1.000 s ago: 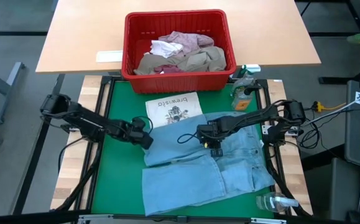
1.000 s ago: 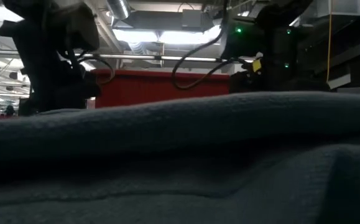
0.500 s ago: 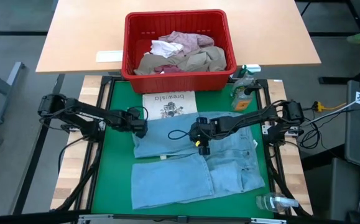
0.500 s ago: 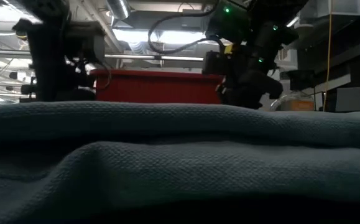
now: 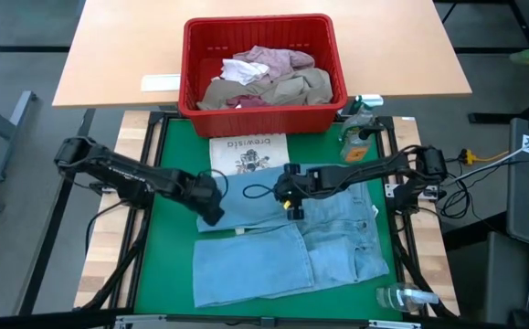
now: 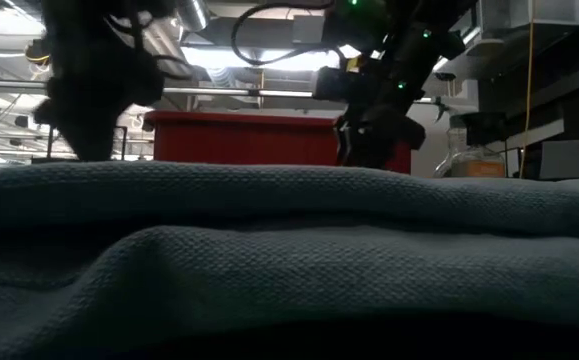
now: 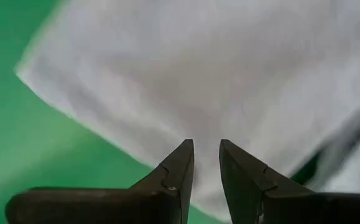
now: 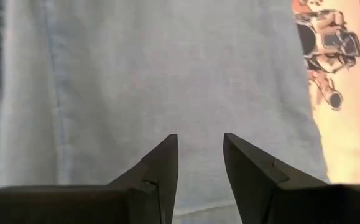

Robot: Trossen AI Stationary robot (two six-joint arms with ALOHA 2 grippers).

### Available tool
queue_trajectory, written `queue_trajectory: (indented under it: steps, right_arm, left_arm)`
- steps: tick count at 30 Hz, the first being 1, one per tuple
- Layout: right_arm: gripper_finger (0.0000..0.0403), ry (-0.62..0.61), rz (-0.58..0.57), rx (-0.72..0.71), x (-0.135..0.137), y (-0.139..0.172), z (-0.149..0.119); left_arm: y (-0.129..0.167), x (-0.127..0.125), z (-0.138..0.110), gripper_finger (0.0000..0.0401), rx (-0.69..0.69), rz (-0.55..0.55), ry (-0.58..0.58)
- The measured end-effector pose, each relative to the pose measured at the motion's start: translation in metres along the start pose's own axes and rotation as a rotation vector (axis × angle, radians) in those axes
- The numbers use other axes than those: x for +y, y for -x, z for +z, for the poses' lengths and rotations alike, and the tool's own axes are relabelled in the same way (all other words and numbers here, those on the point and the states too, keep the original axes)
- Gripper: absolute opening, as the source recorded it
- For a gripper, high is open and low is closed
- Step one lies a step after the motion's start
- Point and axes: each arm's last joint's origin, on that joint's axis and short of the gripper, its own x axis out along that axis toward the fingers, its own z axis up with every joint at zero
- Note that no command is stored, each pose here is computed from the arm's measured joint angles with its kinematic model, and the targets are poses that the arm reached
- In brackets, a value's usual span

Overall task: Fold laundry
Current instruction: Fold the light blue pants

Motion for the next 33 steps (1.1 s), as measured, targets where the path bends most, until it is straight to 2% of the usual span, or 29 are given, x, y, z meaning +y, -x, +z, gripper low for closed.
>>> queue_trajectory:
  steps: [4, 10, 16, 19, 24, 28, 33]
  right_arm:
    - [0.0128, -0.030, -0.015, 0.031, -0.013, -0.003, -0.005]
    - [0.0128, -0.066, -0.030, 0.052, -0.027, -0.004, -0.009]
    - [0.0128, -0.105, 0.064, 0.078, -0.026, -0.005, -0.013]
    - [0.0128, -0.120, 0.109, 0.078, -0.020, -0.009, -0.019]
    - [0.0128, -0.147, 0.125, 0.144, -0.013, -0.018, -0.040]
    - [0.0128, -0.168, 0.127, 0.172, -0.011, -0.021, -0.050]
    - [0.0128, -0.168, 0.119, 0.176, -0.011, -0.021, -0.050]
  left_arm:
    - [0.001, -0.011, -0.024, 0.0073, 0.009, -0.011, 0.019]
    - [-0.011, -0.027, -0.050, 0.0073, -0.087, -0.017, 0.036]
    - [-0.040, -0.036, -0.066, 0.0073, -0.068, 0.042, 0.011]
    - [-0.052, -0.041, -0.069, 0.0073, -0.030, 0.055, 0.002]
    - [-0.053, -0.042, -0.070, 0.0073, 0.023, 0.045, -0.059]
    - [-0.041, -0.038, -0.063, 0.0073, 0.000, 0.015, -0.042]
    - [-0.020, -0.028, -0.049, 0.0073, -0.044, -0.024, -0.004]
